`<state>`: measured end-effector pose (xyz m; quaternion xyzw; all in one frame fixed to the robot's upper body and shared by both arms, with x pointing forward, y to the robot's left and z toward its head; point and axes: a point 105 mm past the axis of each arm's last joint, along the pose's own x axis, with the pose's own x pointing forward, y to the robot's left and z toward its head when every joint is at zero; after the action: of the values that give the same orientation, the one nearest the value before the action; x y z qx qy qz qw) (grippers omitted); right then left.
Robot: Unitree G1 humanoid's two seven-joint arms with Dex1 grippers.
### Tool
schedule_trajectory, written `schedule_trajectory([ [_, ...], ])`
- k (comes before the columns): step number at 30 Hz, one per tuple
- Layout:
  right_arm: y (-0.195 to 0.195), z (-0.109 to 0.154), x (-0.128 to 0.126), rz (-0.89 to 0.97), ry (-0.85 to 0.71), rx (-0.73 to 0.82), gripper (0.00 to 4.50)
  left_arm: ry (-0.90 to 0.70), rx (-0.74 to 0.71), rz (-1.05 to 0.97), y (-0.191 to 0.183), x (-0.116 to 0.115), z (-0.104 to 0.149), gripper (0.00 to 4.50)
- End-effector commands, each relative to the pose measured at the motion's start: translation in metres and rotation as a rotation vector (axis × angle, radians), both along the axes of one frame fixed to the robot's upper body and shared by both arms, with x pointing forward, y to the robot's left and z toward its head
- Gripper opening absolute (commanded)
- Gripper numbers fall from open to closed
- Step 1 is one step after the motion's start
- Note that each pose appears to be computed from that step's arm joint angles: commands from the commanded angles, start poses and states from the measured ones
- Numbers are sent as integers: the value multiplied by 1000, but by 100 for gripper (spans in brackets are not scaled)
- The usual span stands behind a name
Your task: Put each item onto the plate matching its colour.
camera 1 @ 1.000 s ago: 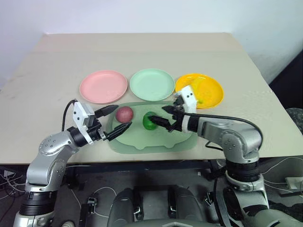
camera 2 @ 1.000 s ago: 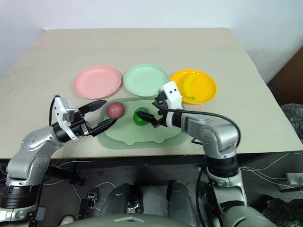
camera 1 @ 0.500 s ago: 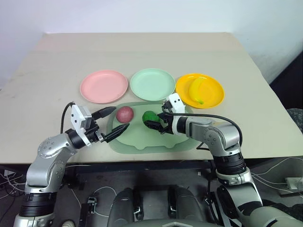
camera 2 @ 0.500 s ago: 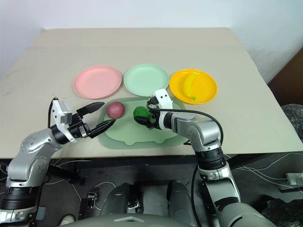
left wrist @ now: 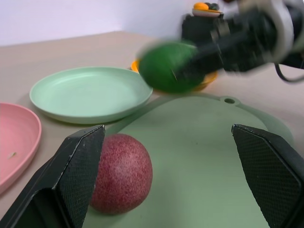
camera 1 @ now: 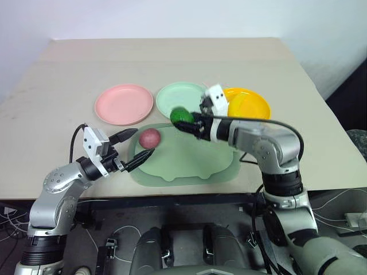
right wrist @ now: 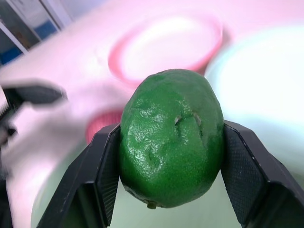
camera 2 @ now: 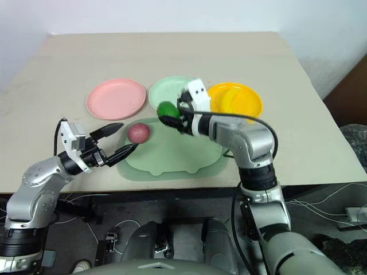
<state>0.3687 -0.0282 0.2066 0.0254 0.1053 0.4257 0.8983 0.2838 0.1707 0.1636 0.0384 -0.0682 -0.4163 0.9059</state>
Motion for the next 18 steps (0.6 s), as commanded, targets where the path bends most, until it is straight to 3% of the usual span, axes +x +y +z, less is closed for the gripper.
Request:
schedule_trajectory([
  [1, 2, 1, 38, -91, -48, -54, 266, -59, 11, 16, 1, -5, 19, 450],
  [6, 3, -19, 76, -196, -19, -154, 266, -59, 10, 27, -2, -6, 22, 450],
  [11, 4, -24, 85, -205, -11, -177, 266, -63, 4, 43, -2, -7, 25, 450],
  [16, 7, -22, 83, -156, -13, -163, 429, -58, 3, 50, -4, -9, 27, 450],
  [18, 6, -19, 80, -133, -16, -155, 448, -54, 3, 51, -5, -9, 27, 450],
])
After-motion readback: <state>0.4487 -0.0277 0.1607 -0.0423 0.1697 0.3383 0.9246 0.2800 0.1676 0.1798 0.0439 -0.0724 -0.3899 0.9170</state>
